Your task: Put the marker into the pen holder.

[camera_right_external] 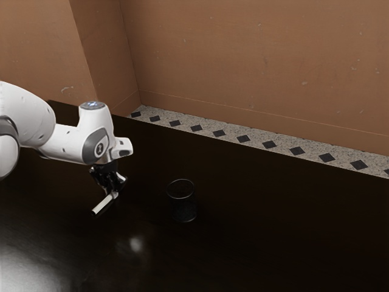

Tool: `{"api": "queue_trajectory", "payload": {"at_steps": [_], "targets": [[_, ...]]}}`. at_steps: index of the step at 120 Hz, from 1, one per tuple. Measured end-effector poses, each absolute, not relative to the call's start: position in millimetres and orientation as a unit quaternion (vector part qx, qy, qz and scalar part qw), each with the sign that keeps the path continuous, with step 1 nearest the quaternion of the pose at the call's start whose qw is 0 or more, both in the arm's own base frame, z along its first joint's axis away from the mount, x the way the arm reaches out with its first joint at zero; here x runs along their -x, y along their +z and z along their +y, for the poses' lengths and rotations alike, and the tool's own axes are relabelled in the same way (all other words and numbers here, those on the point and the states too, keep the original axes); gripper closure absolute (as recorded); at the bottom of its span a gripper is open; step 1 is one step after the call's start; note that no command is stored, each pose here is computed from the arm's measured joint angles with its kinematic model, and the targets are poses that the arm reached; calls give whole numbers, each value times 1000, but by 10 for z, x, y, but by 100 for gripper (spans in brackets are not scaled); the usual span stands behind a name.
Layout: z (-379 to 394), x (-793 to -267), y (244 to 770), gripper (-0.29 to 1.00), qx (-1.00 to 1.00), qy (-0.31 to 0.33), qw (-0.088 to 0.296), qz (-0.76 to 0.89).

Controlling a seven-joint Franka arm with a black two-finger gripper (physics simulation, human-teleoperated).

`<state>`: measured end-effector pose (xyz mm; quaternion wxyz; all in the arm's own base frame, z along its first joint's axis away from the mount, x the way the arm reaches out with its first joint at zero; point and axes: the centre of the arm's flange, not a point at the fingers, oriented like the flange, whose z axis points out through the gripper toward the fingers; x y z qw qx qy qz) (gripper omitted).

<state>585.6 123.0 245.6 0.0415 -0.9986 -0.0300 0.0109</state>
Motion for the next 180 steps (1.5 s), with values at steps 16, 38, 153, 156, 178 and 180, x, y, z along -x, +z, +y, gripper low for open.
{"api": "queue_trajectory", "payload": {"at_steps": [16,38,153,156,178,180], "targets": [[1222,-5860,2461,69,999,10,43,-29],[960,-5973,2825,76,999,-24,43,-9],[-690,-6779,3783,79,941,-329,-5,73],[-701,-6766,3829,79,938,-338,-5,74],[-933,-6255,4083,78,926,-363,-16,99],[-950,-6203,4082,78,926,-363,-16,101]]}}
